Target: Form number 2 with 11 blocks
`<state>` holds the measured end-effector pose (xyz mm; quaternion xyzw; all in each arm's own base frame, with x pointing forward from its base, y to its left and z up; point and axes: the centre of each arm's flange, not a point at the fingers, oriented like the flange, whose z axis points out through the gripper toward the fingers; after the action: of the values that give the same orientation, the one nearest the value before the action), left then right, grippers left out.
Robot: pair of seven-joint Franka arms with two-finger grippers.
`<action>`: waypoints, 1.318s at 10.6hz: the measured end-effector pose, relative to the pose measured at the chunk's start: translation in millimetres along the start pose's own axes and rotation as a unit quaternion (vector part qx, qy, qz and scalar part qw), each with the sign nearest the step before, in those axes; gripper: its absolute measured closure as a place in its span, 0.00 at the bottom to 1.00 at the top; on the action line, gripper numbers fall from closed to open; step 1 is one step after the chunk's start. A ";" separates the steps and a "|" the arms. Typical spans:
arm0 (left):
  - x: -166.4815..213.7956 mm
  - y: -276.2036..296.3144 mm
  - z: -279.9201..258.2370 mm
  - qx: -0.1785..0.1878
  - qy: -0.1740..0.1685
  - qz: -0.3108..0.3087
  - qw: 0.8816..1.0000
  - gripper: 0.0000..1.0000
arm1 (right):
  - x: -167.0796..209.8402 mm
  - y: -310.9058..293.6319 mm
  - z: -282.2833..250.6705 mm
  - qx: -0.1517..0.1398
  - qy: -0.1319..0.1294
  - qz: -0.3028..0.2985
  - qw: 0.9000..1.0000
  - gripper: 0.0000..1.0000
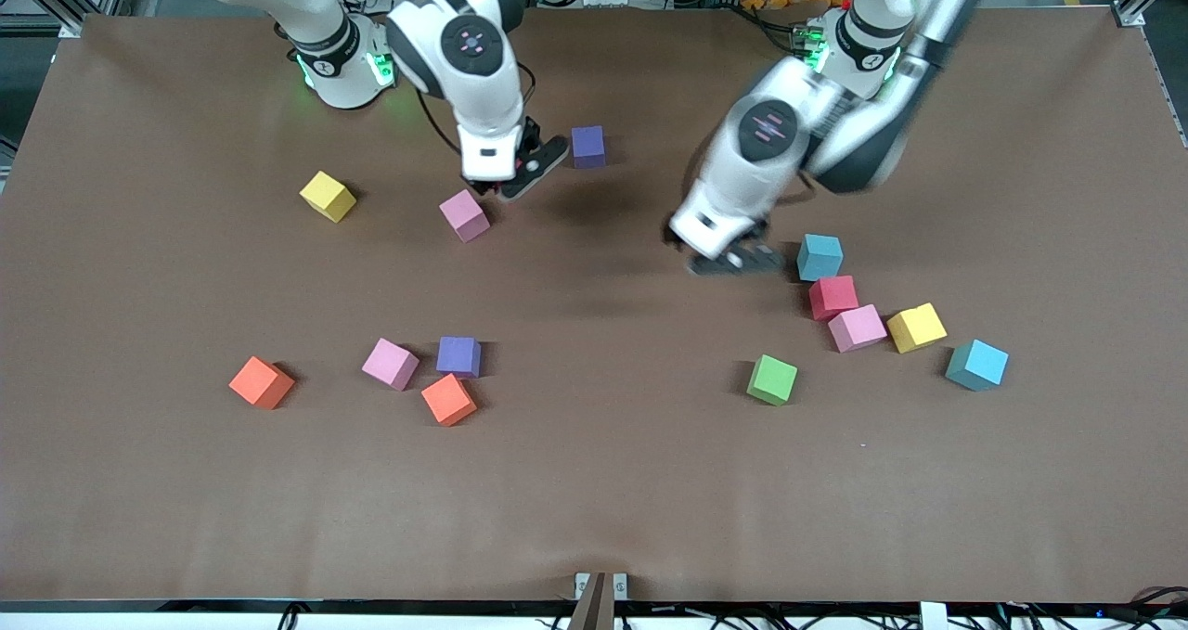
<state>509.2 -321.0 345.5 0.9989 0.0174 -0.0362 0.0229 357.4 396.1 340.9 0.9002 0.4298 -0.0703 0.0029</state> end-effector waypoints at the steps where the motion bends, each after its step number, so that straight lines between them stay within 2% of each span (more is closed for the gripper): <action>1: 27.7 -23.9 -6.0 -0.010 0.006 0.010 1.000 0.00 | -1.1 -7.6 7.5 -0.001 -0.005 -0.050 0.999 0.37; 3: 69.5 -56.0 -7.1 -0.011 0.019 0.054 0.998 0.00 | -3.3 -28.6 23.9 -0.006 0.000 -0.151 0.989 0.37; 6: 104.0 -60.1 21.8 0.040 0.036 0.127 0.991 0.00 | -15.3 -55.0 63.5 -0.016 0.013 -0.276 0.961 0.37; 8: 112.9 -55.2 50.5 0.068 0.034 0.162 0.984 0.00 | -21.3 -85.0 83.4 -0.019 0.004 -0.322 0.946 0.37; 11: 128.8 -57.7 73.4 0.064 0.025 0.176 0.982 0.00 | -26.9 -125.7 97.5 -0.024 -0.001 -0.384 0.923 0.37; 14: 136.9 -66.3 81.5 0.059 0.022 0.167 0.984 0.00 | -29.3 -125.0 103.8 -0.028 0.015 -0.392 0.919 0.37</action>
<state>637.4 -254.1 251.4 0.9879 -0.1518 -0.0108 -0.0312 229.6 445.4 248.8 0.6598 0.7503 -0.0399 -0.0060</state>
